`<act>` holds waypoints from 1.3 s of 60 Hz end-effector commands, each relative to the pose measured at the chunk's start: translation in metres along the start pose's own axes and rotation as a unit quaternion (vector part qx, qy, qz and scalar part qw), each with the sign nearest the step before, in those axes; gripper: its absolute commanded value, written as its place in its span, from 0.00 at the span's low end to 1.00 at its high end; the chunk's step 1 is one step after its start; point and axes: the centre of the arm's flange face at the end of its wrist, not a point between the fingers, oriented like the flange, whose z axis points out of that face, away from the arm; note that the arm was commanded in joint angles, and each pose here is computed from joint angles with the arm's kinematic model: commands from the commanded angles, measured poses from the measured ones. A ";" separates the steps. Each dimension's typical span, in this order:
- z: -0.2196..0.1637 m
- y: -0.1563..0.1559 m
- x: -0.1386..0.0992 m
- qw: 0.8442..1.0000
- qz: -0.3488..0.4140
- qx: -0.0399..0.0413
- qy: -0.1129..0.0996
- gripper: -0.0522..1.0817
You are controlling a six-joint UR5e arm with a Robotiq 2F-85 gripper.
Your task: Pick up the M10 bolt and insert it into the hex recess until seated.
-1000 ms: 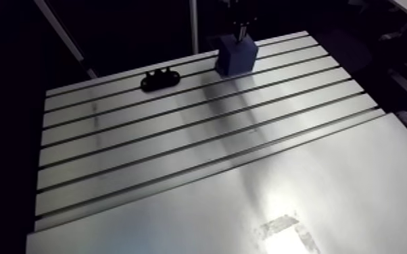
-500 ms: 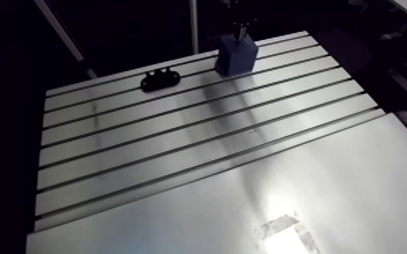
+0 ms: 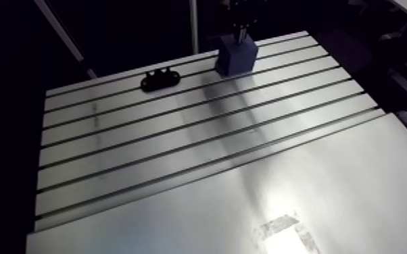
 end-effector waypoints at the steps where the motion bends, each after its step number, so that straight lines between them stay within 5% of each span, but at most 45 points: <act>1: 0.002 0.000 -0.001 1.000 -0.001 0.001 -0.002 1.00; 78: -0.007 0.003 -0.001 1.000 0.001 -0.003 0.005 1.00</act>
